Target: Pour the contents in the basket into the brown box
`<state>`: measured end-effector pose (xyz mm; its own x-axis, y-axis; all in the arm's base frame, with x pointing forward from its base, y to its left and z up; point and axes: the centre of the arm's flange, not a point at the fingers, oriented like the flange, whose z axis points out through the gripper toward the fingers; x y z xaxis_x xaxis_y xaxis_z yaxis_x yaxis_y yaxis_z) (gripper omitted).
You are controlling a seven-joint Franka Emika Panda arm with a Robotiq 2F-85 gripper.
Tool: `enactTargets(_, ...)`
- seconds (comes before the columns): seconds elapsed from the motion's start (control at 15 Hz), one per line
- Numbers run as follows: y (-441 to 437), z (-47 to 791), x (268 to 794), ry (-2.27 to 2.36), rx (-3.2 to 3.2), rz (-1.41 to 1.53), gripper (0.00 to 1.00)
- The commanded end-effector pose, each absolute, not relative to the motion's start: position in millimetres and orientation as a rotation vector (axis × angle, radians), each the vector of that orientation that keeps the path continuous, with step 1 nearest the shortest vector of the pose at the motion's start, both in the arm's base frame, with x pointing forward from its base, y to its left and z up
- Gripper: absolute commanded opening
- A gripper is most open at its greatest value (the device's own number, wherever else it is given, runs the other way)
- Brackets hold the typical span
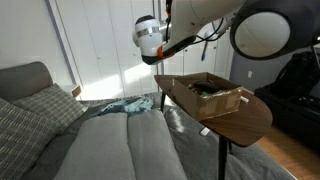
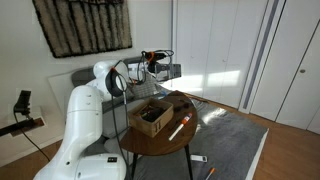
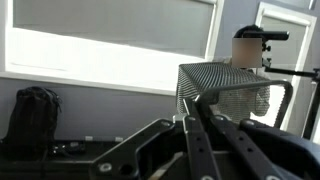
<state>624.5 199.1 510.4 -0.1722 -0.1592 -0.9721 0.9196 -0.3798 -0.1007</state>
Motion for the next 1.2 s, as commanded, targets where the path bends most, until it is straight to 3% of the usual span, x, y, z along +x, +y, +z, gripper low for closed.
enactTargets(0.0,230,514,650,0.862,1.045,-1.733,0.02)
enactTargets(0.33,244,541,658,0.816,1.151,-1.591,0.02)
enactTargets(0.67,213,639,623,0.884,1.391,-1.568,0.02)
enactTargets(1.0,164,677,592,1.010,1.685,-1.493,0.02)
enactTargets(1.13,151,683,584,0.744,1.575,-1.548,0.02)
